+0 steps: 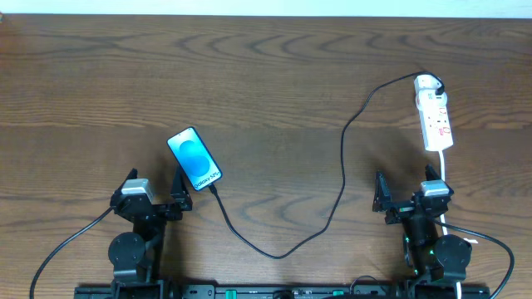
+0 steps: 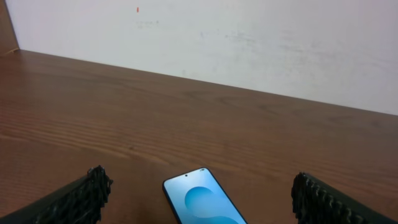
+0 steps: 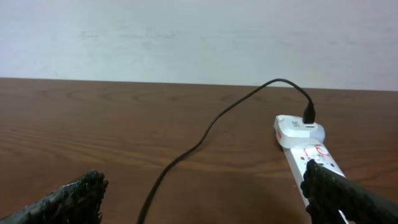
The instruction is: Plug charger to phone and switch on socket
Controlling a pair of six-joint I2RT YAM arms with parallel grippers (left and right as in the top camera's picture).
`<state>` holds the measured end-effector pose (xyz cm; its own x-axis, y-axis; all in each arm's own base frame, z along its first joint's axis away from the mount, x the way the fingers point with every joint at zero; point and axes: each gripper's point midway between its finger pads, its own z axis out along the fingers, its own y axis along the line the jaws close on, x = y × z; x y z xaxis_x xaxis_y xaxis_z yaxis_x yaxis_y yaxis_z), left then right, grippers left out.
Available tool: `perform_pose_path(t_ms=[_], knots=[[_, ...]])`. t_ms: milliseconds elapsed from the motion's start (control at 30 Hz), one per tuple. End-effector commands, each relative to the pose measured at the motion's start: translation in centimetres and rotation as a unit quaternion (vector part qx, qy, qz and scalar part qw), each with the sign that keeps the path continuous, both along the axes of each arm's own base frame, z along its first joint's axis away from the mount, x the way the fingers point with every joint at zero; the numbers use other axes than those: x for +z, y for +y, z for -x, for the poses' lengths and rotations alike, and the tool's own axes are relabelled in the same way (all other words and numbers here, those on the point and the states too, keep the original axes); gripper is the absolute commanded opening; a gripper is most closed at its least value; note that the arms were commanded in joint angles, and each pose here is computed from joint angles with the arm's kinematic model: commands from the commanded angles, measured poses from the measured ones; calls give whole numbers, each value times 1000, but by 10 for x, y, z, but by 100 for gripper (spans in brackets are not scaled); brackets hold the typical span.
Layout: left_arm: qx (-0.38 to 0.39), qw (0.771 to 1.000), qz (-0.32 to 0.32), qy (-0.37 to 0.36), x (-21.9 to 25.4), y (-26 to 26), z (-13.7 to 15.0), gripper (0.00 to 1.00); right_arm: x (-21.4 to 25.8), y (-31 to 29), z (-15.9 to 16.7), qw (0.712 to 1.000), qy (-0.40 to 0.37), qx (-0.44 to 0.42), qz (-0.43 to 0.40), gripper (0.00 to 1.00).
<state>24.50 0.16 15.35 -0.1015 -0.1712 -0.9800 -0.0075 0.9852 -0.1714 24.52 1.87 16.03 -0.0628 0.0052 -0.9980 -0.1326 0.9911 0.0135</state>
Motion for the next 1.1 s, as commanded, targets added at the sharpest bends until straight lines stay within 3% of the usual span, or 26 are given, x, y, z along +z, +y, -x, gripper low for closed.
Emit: perform_pose_path(t_ms=[0,367,567,1067], knots=[[-14,1000,2,23,-15,-4,1,95,0,-1,0,1000,-3,-3,21,99],[-14,1000,2,23,-15,-4,1,95,-1,-8,0,1000,0,-26,16,99],[-14,1000,2,23,-15,-4,1,95,-4,-29,-1,994,10,-94,-64,99],[-14,1000,2,23,-15,-4,1,95,-4,-24,-1,994,10,-85,-63,99]])
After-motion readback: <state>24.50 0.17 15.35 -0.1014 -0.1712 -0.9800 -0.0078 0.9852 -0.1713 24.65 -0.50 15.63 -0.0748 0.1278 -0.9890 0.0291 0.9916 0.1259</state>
